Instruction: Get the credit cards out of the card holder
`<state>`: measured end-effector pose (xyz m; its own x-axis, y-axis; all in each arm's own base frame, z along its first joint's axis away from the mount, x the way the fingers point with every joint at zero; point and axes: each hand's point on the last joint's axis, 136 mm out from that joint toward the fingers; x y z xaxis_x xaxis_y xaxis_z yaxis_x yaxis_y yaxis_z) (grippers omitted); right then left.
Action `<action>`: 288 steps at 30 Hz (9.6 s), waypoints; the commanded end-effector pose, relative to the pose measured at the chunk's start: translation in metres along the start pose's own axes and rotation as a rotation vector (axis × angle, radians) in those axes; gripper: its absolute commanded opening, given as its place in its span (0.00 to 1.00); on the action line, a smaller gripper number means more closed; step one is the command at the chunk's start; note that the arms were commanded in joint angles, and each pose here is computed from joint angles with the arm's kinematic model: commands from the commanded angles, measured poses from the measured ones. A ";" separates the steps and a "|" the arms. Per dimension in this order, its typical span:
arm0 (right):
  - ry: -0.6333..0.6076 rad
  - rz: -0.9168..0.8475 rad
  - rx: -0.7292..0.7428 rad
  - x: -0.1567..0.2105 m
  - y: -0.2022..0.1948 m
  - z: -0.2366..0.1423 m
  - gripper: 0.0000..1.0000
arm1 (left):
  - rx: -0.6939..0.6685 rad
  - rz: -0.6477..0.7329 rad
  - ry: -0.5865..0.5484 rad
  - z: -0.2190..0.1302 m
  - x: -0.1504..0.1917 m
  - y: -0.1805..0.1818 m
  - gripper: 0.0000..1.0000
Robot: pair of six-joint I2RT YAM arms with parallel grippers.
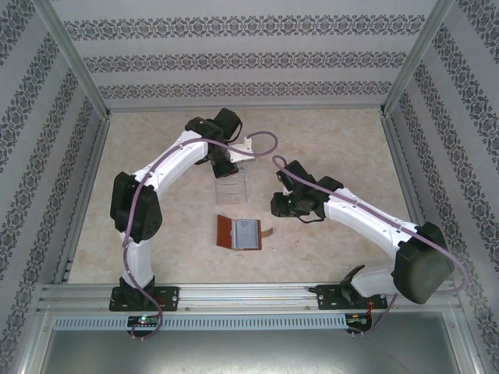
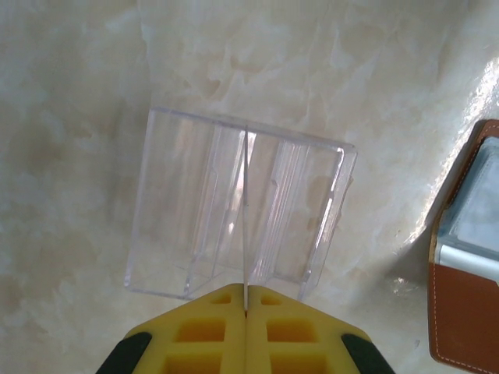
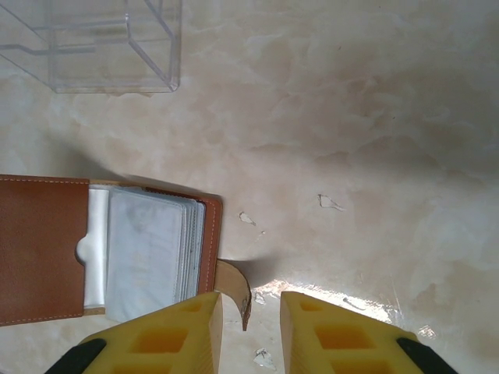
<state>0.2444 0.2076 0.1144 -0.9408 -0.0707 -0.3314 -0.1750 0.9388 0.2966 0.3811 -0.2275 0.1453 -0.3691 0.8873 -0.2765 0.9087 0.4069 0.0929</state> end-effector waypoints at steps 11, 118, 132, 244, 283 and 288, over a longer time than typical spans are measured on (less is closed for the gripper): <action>-0.007 0.009 0.024 -0.004 -0.009 0.001 0.28 | 0.164 0.020 0.141 0.029 0.024 -0.020 0.00; -0.037 0.014 -0.090 0.000 0.041 -0.015 0.28 | 0.159 -1.030 -0.274 -0.034 -0.006 -0.068 0.25; 0.023 -0.007 -0.119 0.004 0.052 0.007 0.28 | 0.188 -1.070 -0.188 -0.003 0.003 -0.125 0.25; 0.240 0.088 -0.142 0.060 0.047 0.073 0.29 | -0.119 -1.093 0.309 0.071 0.125 -0.183 0.16; 0.226 0.052 0.008 0.061 0.018 0.067 0.28 | -0.234 -1.047 0.293 0.033 0.151 -0.151 0.37; 0.208 0.049 -0.005 0.056 0.023 0.060 0.28 | -0.200 -1.058 0.217 0.012 0.132 -0.145 0.37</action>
<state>0.2016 0.2449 0.0365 -0.9922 -0.0875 -0.0882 -0.1115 0.9403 0.3215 0.1994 -0.1770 0.0658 -0.9895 0.0750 -0.1239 0.0672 0.9955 0.0661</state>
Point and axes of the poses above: each hand's point on the last joint's axis, 136 mm out from that joint toward the fingers, its own z axis out along the fingers, its own y axis along the line the jaws close on, x = y × z, and after that the axes turned 3 degrees about -z, right-handed
